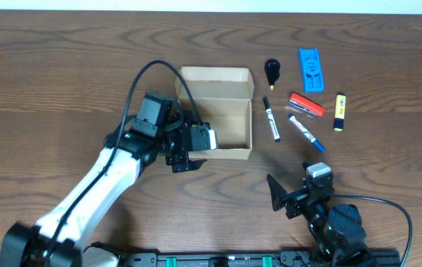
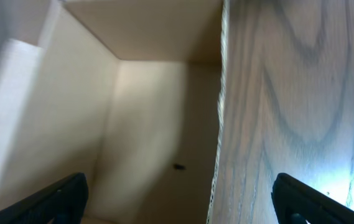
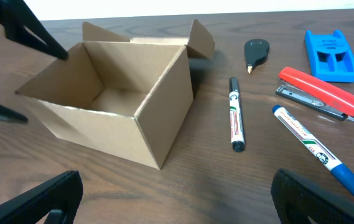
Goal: Pack container
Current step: 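Release the box and pull the left arm back toward the left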
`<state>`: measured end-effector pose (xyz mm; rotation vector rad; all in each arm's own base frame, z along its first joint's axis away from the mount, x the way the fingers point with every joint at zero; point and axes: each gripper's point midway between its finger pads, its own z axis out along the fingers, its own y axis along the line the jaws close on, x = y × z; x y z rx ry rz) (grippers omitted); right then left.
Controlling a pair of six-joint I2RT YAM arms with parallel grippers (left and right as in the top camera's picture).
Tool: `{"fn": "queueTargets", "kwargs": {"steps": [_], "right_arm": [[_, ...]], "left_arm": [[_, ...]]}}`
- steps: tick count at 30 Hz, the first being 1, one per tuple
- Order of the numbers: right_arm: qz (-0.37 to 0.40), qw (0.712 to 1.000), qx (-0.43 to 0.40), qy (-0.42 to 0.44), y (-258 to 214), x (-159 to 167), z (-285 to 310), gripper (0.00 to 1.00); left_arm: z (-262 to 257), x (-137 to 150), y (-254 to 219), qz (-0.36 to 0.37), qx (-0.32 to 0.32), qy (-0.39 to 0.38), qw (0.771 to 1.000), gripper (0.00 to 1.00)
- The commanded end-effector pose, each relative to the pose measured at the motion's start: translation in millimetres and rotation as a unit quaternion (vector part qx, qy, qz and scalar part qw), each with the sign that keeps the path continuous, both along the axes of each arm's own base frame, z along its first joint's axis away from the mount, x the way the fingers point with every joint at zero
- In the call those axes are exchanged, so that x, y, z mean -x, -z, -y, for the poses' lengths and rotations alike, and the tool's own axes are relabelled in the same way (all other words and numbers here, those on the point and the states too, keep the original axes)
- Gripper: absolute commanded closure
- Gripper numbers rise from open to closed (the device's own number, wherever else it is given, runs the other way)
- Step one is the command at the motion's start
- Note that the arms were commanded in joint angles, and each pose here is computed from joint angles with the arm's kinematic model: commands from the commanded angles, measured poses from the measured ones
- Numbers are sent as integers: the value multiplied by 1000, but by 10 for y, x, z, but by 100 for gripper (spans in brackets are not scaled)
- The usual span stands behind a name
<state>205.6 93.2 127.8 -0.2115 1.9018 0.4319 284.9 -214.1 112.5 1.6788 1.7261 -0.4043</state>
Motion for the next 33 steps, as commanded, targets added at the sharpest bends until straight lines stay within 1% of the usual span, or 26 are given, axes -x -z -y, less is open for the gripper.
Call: {"fn": "queueTargets", "kwargs": {"steps": [1, 4, 6, 8, 10, 12, 13, 17, 19, 22, 25, 27, 33], "right_arm": [[3, 1000, 5, -2, 6, 3, -5, 1], [3, 1000, 5, -2, 5, 3, -5, 1], [3, 1000, 5, -2, 6, 3, -5, 1], [3, 1000, 5, -2, 6, 3, -5, 1], [3, 1000, 5, -2, 6, 3, -5, 1], [3, 1000, 5, -2, 6, 3, -5, 1], [3, 1000, 5, -2, 6, 3, -5, 1], [3, 1000, 5, -2, 6, 3, -5, 1], [3, 1000, 5, -2, 5, 3, -5, 1], [3, 1000, 5, -2, 5, 3, -5, 1], [3, 1000, 5, -2, 6, 3, -5, 1], [3, 1000, 5, -2, 5, 3, -5, 1], [3, 1000, 5, -2, 5, 3, -5, 1]], "left_arm": [[40, -58, -576, 21, 62, -48, 997, 5], [-12, -32, -968, 31, 103, -98, 989, 5], [-112, -33, -1193, 29, 130, -159, 978, 5], [-283, -66, -1351, 22, 151, -244, 958, 5], [-505, -46, -1450, 6, 170, -334, 927, 5], [-686, 59, -1490, -9, 174, -388, 905, 5], [-751, 130, -1489, -16, 170, -402, 899, 5], [-932, 488, -1501, -70, 145, -438, 885, 5], [-987, 647, -1597, -92, 132, -444, 881, 5], [-1054, 806, -1768, -106, 109, -445, 882, 5], [-1091, 892, -1813, -120, 79, -441, 886, 5], [-1099, 910, -1761, -135, 62, -444, 884, 5], [-1096, 895, -1670, -150, 43, -447, 881, 5]]}}
